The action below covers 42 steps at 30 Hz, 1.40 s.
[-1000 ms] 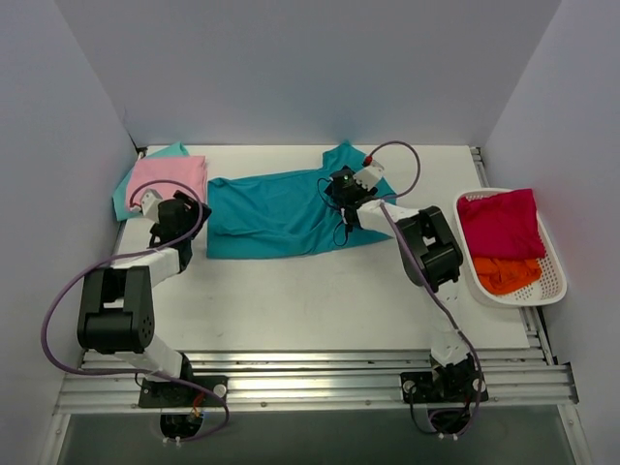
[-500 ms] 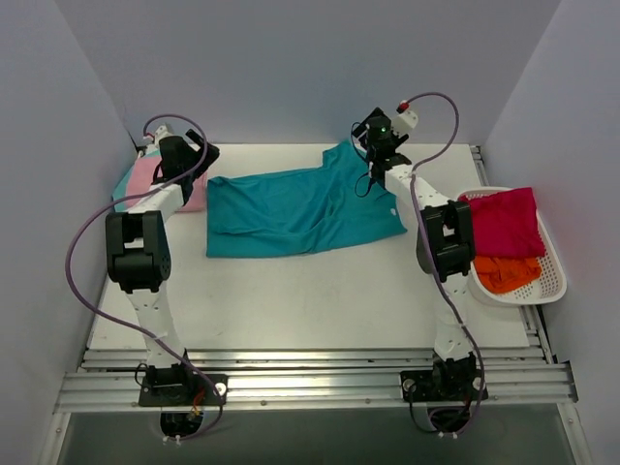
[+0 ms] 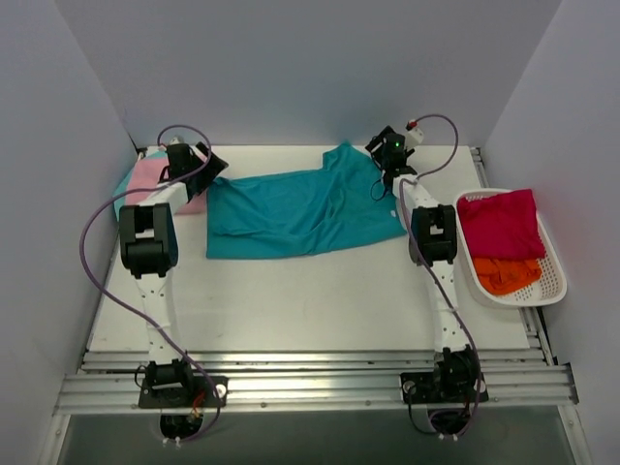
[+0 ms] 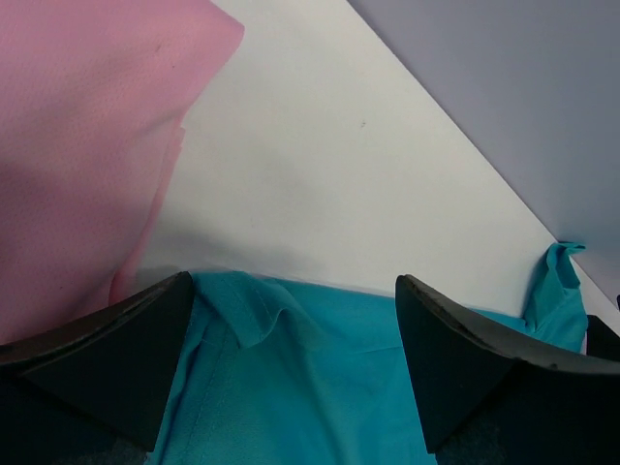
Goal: Fold and stack the t-shirts
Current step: Fold the tshirt
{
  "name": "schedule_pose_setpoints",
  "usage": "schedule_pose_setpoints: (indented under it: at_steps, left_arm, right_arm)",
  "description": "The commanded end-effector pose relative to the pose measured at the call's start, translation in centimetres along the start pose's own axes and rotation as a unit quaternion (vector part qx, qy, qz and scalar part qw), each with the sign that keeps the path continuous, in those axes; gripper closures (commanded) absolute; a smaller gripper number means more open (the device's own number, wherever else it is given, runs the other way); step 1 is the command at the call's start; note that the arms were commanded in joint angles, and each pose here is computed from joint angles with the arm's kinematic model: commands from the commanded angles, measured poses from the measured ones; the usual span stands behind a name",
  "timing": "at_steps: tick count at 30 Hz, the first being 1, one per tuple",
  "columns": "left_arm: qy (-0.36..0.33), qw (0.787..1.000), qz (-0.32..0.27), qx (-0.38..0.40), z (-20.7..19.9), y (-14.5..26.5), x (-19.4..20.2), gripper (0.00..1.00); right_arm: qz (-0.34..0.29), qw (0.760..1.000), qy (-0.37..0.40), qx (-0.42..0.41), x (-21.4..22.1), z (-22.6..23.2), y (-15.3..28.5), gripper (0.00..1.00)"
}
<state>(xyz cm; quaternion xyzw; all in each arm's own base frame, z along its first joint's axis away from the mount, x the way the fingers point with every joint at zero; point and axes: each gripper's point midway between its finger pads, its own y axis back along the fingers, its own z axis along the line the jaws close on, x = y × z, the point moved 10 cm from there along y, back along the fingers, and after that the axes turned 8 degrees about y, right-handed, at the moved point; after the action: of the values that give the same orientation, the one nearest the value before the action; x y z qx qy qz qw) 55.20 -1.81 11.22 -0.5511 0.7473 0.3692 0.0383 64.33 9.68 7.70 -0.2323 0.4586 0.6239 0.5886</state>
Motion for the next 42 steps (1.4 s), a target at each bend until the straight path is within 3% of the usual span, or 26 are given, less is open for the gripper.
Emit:
schedule_pose_setpoints:
  at_steps: [1,13,16,19,20,21,25,29,35,36,38,39,42]
  left_arm:
    - [-0.007,0.999,-0.014,0.048,-2.6,0.4,-1.5,0.06]
    - [0.007,0.998,-0.008,0.065,-1.8,0.6,-0.6,0.06]
    - [0.006,0.998,-0.007,0.067,-1.6,0.8,-0.5,0.06]
    - [0.004,0.998,-0.006,0.068,-1.6,1.0,-0.5,0.06]
    - [0.000,0.998,-0.006,0.069,-1.7,1.0,-0.5,0.06]
    - [-0.002,0.998,-0.006,0.069,-1.6,0.9,-0.5,0.06]
    - [-0.008,0.998,-0.006,0.061,-1.4,0.7,-0.6,0.06]
    - [-0.013,0.998,-0.006,0.055,-1.0,0.4,-0.5,0.04]
    - [-0.016,0.999,0.002,0.049,-0.5,0.0,0.0,0.46]
    - [-0.016,0.999,0.001,0.048,-0.4,-0.1,-0.1,0.62]
    - [-0.015,0.999,0.005,0.043,-0.3,-0.2,0.2,0.79]
    - [-0.016,0.999,0.004,0.043,-0.4,-0.3,0.1,0.96]
    - [-0.020,0.999,0.004,0.038,-0.6,-0.3,0.1,0.98]
  right_arm:
    - [0.011,0.999,-0.003,-0.040,-0.3,2.1,0.4,0.35]
    - [0.022,0.995,0.032,-0.092,3.2,7.6,2.2,0.34]
    - [0.026,0.995,0.033,-0.093,4.0,7.6,2.2,0.38]
    - [0.029,0.995,0.034,-0.089,4.3,7.4,2.1,0.51]
    - [0.031,0.995,0.036,-0.088,4.4,7.3,2.1,0.59]
    - [0.032,0.995,0.037,-0.087,4.4,7.2,2.0,0.73]
    - [0.032,0.995,0.040,-0.080,4.1,6.5,2.0,1.00]
    - [0.030,0.996,0.044,-0.073,3.5,5.7,2.0,1.00]
    - [0.023,0.997,0.040,-0.064,2.5,4.4,1.7,1.00]
    - [0.021,0.997,0.039,-0.064,2.3,4.3,1.7,1.00]
    - [0.019,0.997,0.036,-0.063,2.1,4.0,1.5,1.00]
    - [0.019,0.997,0.035,-0.062,2.1,3.8,1.5,1.00]
    - [0.018,0.997,0.030,-0.063,1.8,3.5,1.4,1.00]
